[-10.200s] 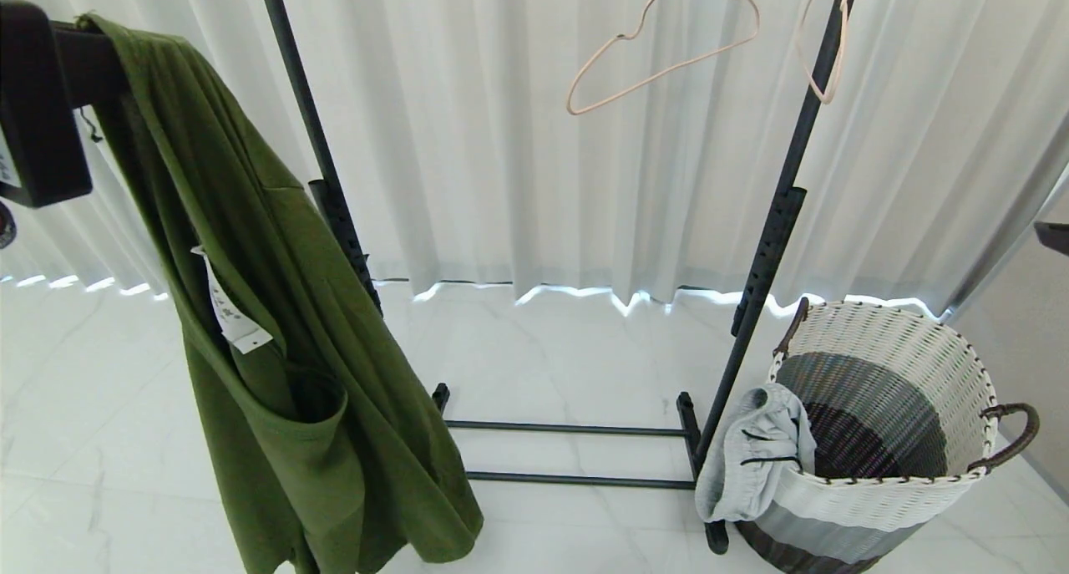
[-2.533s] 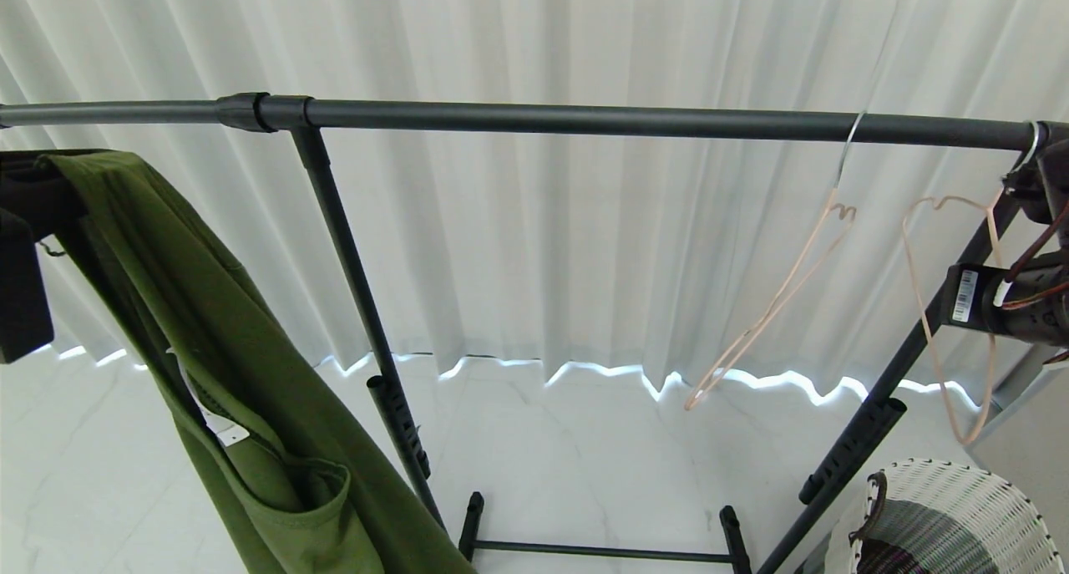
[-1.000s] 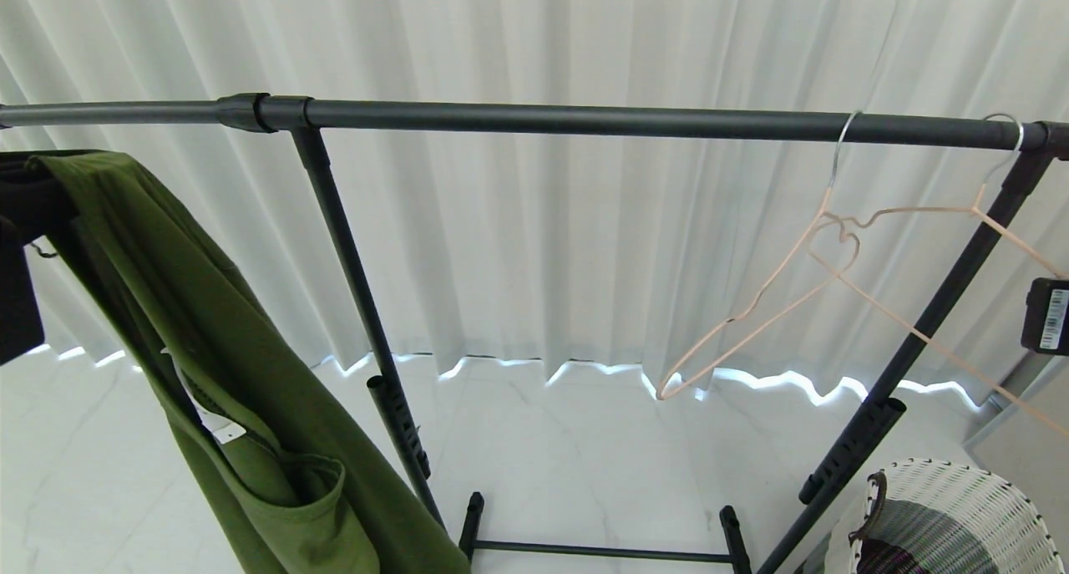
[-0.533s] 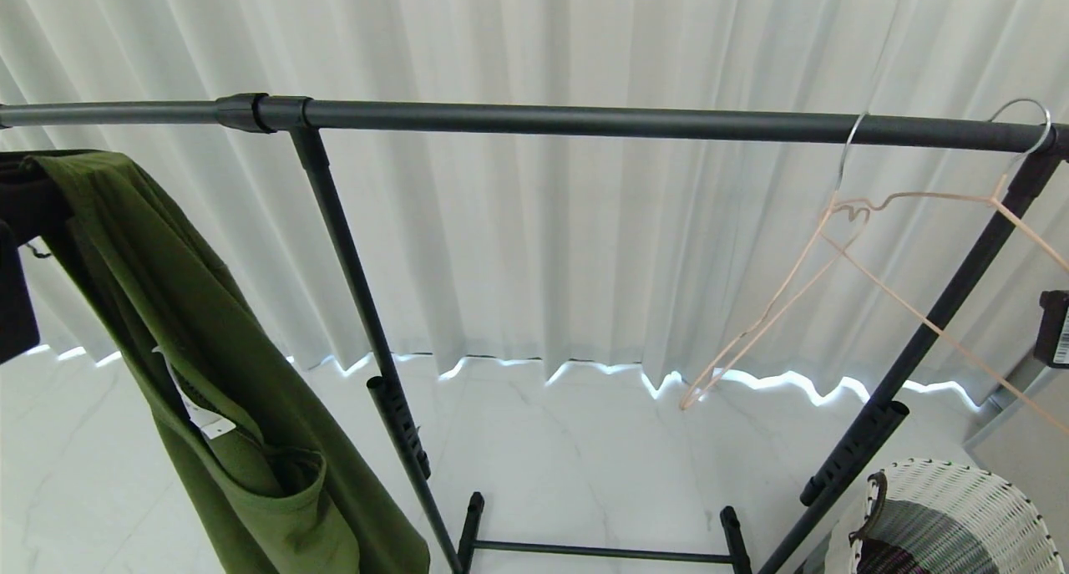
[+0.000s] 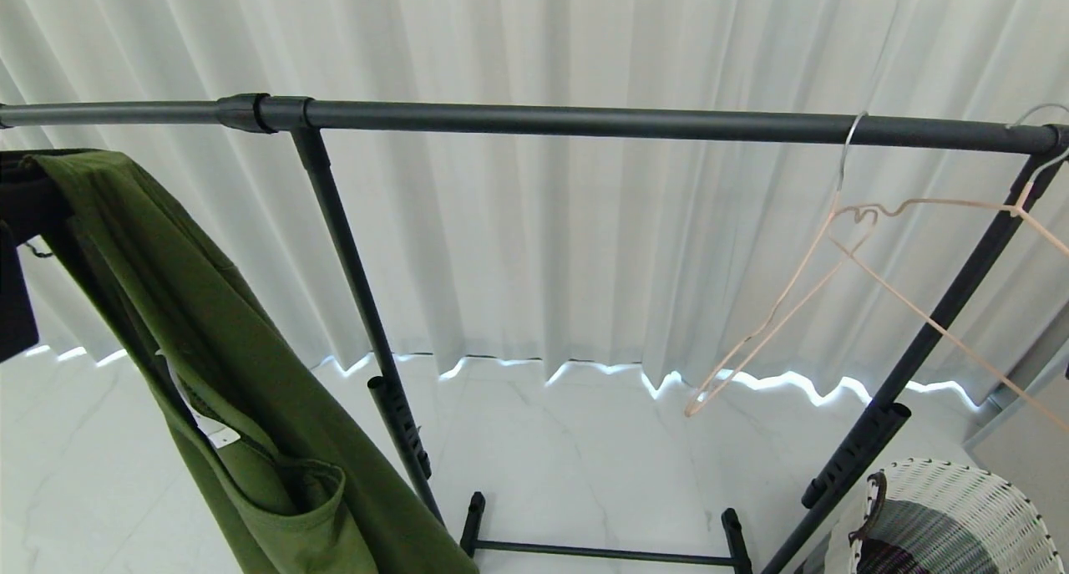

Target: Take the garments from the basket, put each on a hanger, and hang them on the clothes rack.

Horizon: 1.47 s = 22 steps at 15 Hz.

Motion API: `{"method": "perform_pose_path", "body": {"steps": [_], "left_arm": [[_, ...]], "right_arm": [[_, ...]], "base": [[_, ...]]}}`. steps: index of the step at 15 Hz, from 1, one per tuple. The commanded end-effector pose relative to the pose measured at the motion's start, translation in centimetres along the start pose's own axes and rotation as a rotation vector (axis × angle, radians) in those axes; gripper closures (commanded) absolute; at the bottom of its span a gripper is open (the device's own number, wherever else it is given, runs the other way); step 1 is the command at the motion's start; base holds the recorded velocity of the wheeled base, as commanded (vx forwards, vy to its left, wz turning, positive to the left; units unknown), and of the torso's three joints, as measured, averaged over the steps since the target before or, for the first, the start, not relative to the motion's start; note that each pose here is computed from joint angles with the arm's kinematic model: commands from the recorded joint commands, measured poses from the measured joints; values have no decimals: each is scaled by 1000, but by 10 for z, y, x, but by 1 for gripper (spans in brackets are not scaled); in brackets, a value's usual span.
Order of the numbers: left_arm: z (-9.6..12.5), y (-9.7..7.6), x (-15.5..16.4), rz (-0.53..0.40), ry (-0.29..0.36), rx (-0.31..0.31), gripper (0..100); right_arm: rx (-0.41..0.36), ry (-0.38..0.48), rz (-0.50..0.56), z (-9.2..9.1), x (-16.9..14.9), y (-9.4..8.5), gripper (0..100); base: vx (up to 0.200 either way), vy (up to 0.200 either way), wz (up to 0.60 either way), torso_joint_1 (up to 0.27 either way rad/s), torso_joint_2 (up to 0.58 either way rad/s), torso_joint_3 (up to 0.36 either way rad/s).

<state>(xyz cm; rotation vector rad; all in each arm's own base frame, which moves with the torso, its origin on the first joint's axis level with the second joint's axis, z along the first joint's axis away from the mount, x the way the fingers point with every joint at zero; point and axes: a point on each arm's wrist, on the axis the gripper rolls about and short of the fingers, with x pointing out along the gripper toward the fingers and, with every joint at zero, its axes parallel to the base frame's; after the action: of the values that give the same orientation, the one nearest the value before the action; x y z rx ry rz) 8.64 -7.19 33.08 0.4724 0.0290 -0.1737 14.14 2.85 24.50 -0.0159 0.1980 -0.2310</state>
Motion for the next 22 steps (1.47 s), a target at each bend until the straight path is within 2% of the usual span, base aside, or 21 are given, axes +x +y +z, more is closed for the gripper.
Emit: {"method": "perform_pose_path", "body": {"steps": [1,5,7,13,22], "left_arm": [[0,-1,1,-1,2,2,100],[-2,-1,1,-3,6,6,100],[-1,-1,0,-2,5,4,100],[-2,-2,1,-3,7,5,100],[-1,0,0,-1,2,3,100]], "right_arm": [[5,-4,-6,0,5,2,100],[12,-29,-8,2,6,2,100],[15,-58,-11,4,-4,-4,100],[-80,-62,-6,-28,-33,-21,100],[-129,45,-8,-66,-31,-23,100]], "base": [[0,0,0,0,0,0],[0,0,0,0,0,0],[0,0,0,0,0,0],[0,0,0,0,0,0],[0,0,0,0,0,0]]}}
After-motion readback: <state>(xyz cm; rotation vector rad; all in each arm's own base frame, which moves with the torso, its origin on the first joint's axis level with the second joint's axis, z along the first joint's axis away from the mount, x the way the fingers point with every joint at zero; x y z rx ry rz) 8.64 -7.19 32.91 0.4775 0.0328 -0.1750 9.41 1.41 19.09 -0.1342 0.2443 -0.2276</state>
